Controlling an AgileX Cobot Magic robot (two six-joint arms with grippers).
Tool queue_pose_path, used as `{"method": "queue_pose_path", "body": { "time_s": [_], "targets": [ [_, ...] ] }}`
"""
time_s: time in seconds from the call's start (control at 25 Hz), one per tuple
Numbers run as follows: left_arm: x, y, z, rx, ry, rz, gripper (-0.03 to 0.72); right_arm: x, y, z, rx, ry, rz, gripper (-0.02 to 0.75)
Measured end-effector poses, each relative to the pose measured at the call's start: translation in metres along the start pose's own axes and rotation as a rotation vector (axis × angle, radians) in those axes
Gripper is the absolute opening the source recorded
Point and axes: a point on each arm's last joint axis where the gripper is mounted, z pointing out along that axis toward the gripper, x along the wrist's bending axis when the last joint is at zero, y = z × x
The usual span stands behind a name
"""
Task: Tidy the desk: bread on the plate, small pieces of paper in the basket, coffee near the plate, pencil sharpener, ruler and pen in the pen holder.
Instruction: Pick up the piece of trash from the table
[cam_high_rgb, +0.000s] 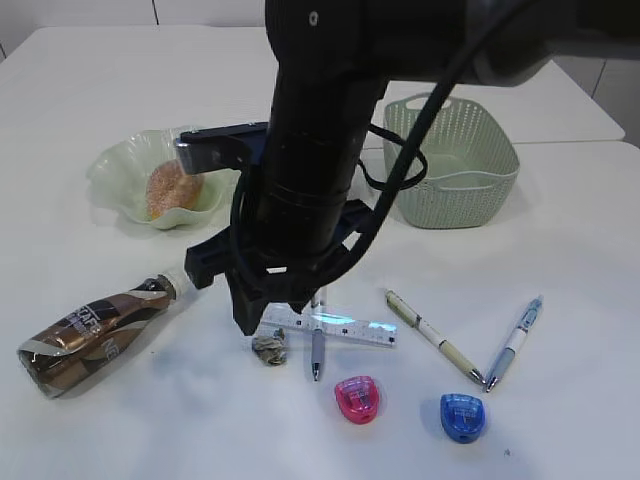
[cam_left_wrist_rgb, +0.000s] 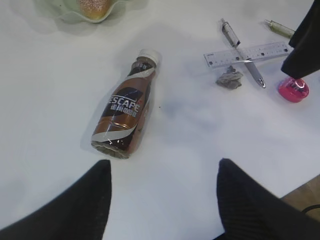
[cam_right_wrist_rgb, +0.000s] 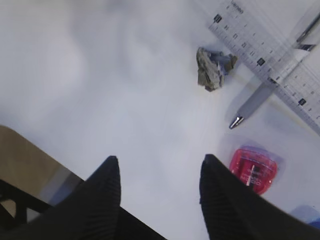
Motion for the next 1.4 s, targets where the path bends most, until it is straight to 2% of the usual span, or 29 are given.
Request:
{"method": "queue_pose_path", "body": {
  "time_s": [0.12,0.28,0.4,0.52,0.64,0.92,1.16,1.4],
  "targets": [
    [0.0,0.0,0.0,0.0,-0.001,0.0,0.466,0.001,0.005,0.003,-0.041,0.019,0.112,0.403],
    [-0.001,0.0,0.0,-0.002,-0.006,-0.005,0.466,0.0,0.008,0.012,-0.034,0.027,0.246,0.398],
    [-0.001,0.0,0.0,-0.002,-0.007,-0.007,0.466,-0.005,0.01,0.036,0.02,0.013,0.471,0.397],
    [-0.002,0.0,0.0,-0.003,-0.017,-0.015,0.466,-0.008,0.012,0.054,0.05,0.008,0.597,0.395],
    [-0.003,0.0,0.0,-0.003,-0.029,-0.025,0.466,-0.01,0.019,0.066,0.015,0.026,0.685,0.395],
    [-0.003,-0.001,0.0,0.012,-0.032,-0.026,0.466,-0.012,0.027,0.073,-0.059,0.045,0.785,0.396],
    [-0.003,-0.001,0.0,0.014,-0.034,-0.028,0.466,-0.019,0.024,0.086,-0.019,-0.02,0.79,0.413],
    [-0.003,-0.001,0.0,0.014,-0.035,-0.029,0.466,-0.026,0.022,0.086,-0.036,-0.1,0.791,0.417]
  ]
}}
